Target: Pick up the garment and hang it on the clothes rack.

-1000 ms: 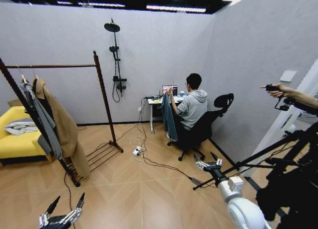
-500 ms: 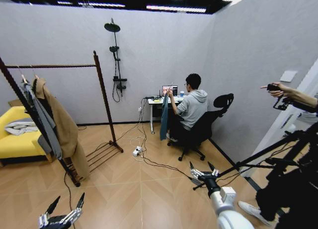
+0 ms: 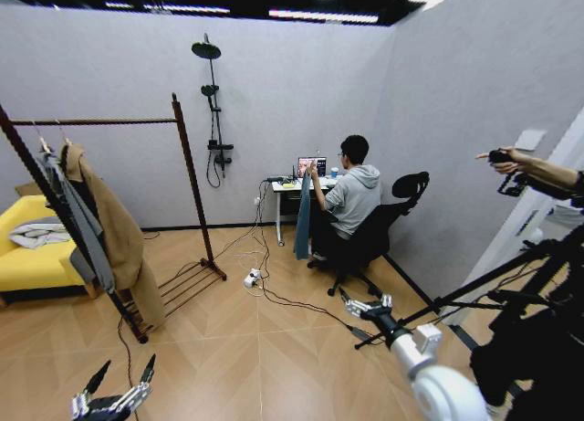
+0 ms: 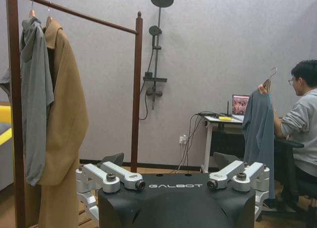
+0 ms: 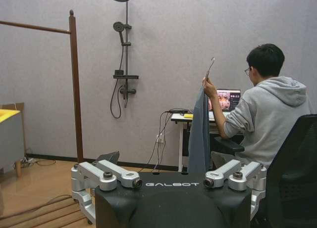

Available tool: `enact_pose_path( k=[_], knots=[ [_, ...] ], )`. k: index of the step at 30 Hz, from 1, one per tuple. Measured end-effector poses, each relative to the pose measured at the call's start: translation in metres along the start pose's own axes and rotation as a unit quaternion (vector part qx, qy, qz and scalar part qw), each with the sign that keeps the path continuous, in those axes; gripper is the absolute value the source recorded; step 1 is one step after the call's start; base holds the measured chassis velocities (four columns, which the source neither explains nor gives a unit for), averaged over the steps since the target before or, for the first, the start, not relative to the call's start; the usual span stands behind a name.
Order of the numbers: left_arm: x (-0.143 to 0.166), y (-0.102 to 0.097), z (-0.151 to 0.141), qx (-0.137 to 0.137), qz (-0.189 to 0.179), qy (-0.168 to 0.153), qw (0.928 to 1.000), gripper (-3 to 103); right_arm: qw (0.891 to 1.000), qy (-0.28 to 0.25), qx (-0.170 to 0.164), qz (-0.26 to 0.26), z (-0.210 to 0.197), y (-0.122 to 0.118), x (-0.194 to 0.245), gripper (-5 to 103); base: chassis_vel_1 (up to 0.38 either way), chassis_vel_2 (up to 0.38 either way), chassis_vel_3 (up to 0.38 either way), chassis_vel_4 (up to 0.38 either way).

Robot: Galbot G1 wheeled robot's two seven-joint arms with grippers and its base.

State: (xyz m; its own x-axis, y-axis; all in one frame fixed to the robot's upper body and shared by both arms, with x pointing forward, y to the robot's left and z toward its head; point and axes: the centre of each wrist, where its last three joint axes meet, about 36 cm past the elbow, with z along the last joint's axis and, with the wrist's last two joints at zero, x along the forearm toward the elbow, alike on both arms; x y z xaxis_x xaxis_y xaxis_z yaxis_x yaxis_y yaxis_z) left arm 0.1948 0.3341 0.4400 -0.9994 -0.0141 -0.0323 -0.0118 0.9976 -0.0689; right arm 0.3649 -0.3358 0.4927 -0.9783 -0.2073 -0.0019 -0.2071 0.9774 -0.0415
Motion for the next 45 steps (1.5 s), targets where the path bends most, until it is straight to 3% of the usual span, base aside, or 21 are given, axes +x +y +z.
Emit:
enact_pose_path(
  k=[7, 22, 45],
  knots=[
    [0.0, 0.0, 0.0, 0.0, 0.0, 0.0, 1.0, 100, 0.999, -0.019, 0.025, -0.017, -0.018, -0.002, -0.008, 100, 0.0, 0.0, 0.0, 0.0],
    [0.0, 0.0, 0.0, 0.0, 0.0, 0.0, 1.0, 100, 1.0, -0.026, 0.01, -0.013, -0.018, 0.003, -0.009, 100, -0.023, 0.029, 0.022, -0.024],
    [0.0, 0.0, 0.0, 0.0, 0.0, 0.0, 1.0, 100, 0.999, -0.032, -0.003, -0.023, -0.019, 0.023, 0.006, 100, -0.253, 0.259, 0.26, -0.264]
  ],
)
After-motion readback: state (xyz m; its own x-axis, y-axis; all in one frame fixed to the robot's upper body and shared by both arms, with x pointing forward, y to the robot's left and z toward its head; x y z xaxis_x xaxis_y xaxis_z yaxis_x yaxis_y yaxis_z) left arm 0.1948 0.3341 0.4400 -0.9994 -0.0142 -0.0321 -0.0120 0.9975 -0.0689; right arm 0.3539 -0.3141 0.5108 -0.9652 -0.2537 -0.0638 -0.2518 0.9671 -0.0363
